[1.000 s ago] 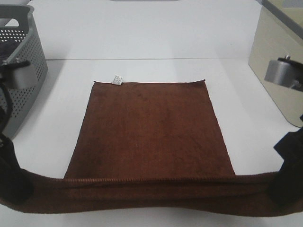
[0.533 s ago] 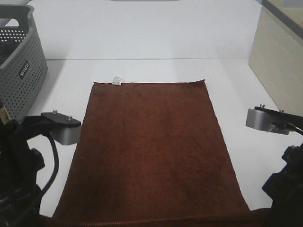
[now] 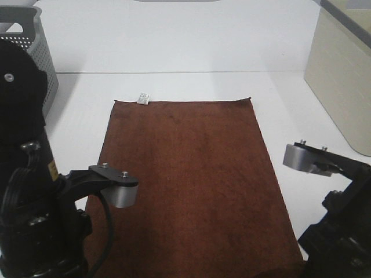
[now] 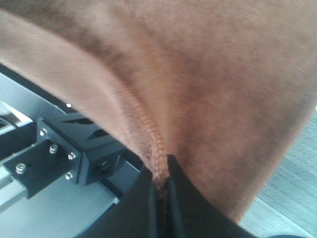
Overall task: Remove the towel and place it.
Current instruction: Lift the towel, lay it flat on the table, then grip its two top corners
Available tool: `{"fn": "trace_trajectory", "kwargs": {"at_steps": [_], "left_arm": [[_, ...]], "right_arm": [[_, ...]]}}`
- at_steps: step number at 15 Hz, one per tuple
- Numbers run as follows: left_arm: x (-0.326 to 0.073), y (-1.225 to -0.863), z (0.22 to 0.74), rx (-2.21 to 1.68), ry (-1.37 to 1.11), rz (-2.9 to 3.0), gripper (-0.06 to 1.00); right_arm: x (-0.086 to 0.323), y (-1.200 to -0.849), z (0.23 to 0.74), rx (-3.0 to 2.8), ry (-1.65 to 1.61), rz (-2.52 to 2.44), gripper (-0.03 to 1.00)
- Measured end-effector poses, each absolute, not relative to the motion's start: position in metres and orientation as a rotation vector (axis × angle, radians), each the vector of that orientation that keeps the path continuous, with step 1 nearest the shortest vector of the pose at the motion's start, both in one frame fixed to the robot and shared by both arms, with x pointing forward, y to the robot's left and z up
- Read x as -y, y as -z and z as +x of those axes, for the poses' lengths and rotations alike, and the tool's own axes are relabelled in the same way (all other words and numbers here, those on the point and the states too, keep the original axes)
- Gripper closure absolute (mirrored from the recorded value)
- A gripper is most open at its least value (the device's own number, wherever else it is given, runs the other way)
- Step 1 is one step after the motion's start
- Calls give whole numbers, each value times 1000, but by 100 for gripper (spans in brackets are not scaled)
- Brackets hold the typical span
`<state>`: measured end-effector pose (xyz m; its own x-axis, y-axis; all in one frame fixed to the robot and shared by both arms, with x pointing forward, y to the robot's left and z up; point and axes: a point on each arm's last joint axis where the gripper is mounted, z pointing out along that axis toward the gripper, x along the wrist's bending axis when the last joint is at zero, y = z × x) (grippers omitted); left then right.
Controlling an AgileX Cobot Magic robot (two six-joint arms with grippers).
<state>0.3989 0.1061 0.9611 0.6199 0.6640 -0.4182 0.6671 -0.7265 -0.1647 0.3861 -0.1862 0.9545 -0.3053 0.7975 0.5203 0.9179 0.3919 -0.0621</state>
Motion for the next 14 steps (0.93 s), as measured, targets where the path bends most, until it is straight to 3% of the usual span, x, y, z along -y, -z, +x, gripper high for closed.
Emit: {"fn": "trace_trajectory", "kwargs": {"at_steps": [3, 10, 12, 14], "left_arm": [[-87, -960, 401, -1116, 727, 2836, 94], [-72, -950, 390, -1130, 789, 2886, 94], [-71, -950, 389, -1142, 810, 2867, 84], [-70, -950, 389, -1180, 817, 2853, 60]], "right_arm": [[158, -943, 375, 2252, 300, -1369, 96], [154, -941, 372, 2247, 278, -1380, 95], [154, -941, 371, 2237, 268, -1385, 85], [154, -941, 371, 2234, 266, -1389, 64]]}}
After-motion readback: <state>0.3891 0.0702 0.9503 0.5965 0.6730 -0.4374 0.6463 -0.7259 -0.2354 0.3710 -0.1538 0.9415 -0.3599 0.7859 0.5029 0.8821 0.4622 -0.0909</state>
